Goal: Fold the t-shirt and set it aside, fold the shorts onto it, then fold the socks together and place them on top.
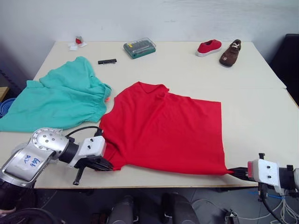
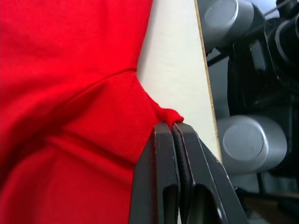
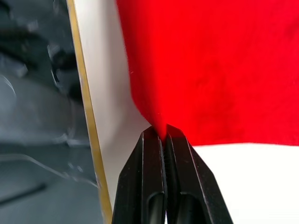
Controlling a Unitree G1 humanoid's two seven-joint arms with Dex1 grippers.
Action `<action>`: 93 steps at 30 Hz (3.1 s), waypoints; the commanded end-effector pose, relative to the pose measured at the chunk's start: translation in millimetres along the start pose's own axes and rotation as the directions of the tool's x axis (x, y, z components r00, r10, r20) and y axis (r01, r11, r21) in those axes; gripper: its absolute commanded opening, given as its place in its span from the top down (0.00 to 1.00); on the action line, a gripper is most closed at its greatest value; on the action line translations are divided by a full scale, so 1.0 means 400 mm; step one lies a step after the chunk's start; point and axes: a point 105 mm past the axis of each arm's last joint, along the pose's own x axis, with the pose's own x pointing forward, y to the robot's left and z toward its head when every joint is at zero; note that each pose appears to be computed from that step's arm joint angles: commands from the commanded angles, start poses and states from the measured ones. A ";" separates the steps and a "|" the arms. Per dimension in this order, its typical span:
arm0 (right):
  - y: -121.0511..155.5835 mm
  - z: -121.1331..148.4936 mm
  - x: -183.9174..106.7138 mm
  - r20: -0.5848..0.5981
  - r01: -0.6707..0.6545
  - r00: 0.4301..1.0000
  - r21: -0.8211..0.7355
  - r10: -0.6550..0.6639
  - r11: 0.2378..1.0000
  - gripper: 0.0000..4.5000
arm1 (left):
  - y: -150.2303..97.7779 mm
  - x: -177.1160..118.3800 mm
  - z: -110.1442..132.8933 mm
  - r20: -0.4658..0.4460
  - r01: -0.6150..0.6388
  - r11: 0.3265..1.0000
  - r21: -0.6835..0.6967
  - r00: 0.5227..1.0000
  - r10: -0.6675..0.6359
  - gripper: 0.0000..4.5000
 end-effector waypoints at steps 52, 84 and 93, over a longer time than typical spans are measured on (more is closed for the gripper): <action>-0.177 0.154 -0.054 0.216 0.270 0.911 0.334 -0.352 0.903 0.00 | 0.348 -0.196 0.111 0.329 -0.539 0.821 -0.189 0.753 0.570 0.01; -0.071 0.364 0.138 0.405 0.029 0.914 0.025 -0.036 0.999 0.00 | 0.336 0.004 -0.013 0.114 -0.218 0.524 -0.823 0.841 0.529 0.81; -0.066 0.346 0.131 0.392 0.040 0.918 0.057 -0.060 0.998 0.00 | 0.346 -0.034 0.000 0.145 -0.226 0.548 -0.805 0.821 0.552 0.95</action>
